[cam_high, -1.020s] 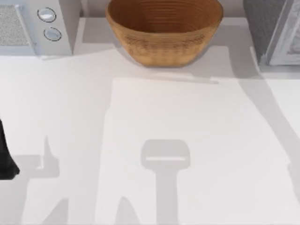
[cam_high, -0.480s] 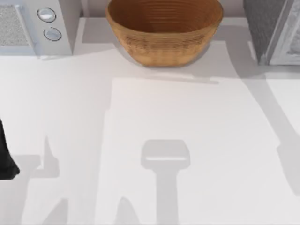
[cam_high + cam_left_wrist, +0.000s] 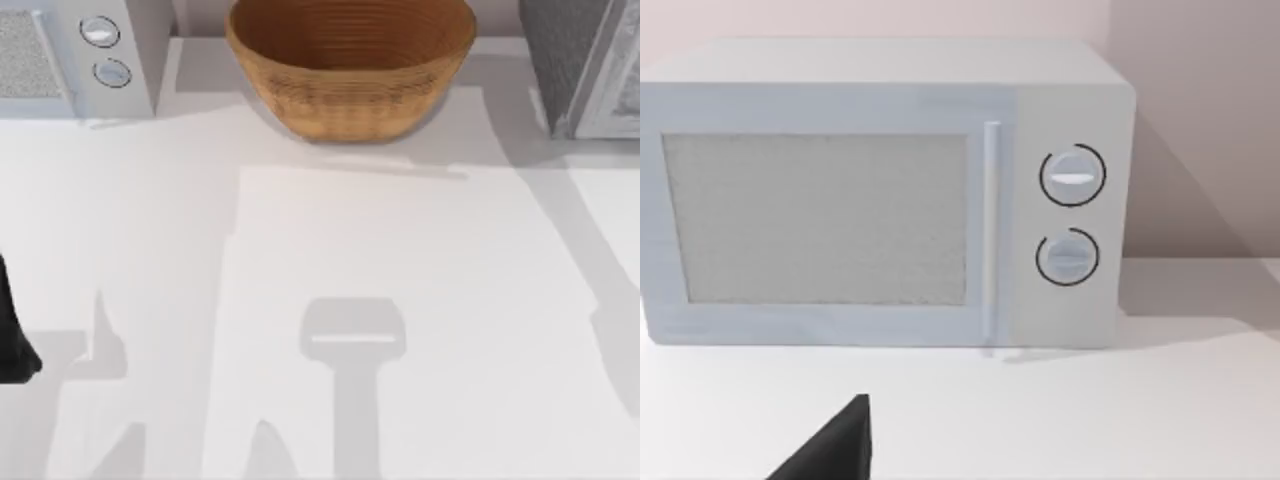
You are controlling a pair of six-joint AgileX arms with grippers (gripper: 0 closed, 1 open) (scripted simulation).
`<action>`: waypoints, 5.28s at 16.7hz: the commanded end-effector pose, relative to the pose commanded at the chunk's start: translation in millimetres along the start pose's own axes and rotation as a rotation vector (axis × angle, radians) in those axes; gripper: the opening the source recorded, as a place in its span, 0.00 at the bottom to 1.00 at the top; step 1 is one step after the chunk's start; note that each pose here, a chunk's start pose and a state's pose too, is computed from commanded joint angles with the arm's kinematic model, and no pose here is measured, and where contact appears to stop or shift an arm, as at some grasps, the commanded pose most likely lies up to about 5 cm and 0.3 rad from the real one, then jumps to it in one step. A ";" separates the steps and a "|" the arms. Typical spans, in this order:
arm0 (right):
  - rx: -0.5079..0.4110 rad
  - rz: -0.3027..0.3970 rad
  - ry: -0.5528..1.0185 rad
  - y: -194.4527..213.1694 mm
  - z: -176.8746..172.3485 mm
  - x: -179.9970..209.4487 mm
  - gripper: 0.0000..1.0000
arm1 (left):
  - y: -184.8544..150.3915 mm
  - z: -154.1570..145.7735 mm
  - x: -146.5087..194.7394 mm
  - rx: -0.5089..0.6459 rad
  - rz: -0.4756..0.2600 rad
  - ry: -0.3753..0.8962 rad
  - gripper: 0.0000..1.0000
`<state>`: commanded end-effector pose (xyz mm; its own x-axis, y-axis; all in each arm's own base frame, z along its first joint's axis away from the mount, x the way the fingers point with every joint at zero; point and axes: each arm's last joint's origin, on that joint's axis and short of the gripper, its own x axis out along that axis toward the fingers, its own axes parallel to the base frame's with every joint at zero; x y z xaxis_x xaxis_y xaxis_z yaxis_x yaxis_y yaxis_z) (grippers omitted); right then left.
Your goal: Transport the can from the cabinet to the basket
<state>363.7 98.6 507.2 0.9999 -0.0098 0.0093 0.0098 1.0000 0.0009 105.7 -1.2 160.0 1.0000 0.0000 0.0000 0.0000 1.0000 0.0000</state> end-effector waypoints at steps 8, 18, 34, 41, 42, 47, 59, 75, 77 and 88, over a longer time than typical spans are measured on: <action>0.000 0.000 0.000 0.0 0.0 0.0 0.00 | 0.0 0.0 0.0 0.000 0.000 0.000 1.00; 0.001 0.002 -0.002 2.2 4.3 -7.6 0.00 | 0.0 0.0 0.0 0.000 0.000 0.000 1.00; 0.000 -0.001 0.005 1.0 60.4 -177.5 0.00 | 0.0 0.0 0.0 0.000 0.000 0.000 1.00; 0.004 0.002 -0.007 -26.5 32.2 -197.6 0.00 | 0.0 0.0 0.0 0.000 0.000 0.000 1.00; 0.001 0.001 -0.001 -32.3 20.7 -201.5 0.00 | 0.0 0.0 0.0 0.000 0.000 0.000 1.00; -0.019 -0.002 0.049 -62.3 -72.0 -223.7 0.00 | 0.0 0.0 0.0 0.000 0.000 0.000 1.00; -0.002 0.008 0.040 -100.5 -328.6 -259.9 0.00 | 0.0 0.0 0.0 0.000 0.000 0.000 1.00; 0.002 0.014 -0.031 -93.3 -272.6 -246.3 0.00 | 0.0 0.0 0.0 0.000 0.000 0.000 1.00; 0.003 0.012 -0.038 -85.9 -237.5 -228.2 0.00 | 0.0 0.0 0.0 0.000 0.000 0.000 1.00; -0.002 0.007 -0.003 66.9 -172.6 0.1 0.00 | 0.0 0.0 0.0 0.000 0.000 0.000 1.00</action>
<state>366.1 165.6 334.7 0.9999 -0.0026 0.0124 0.0026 1.0000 -0.0012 105.7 -1.2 160.0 1.0000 0.0000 0.0000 0.0000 1.0000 0.0000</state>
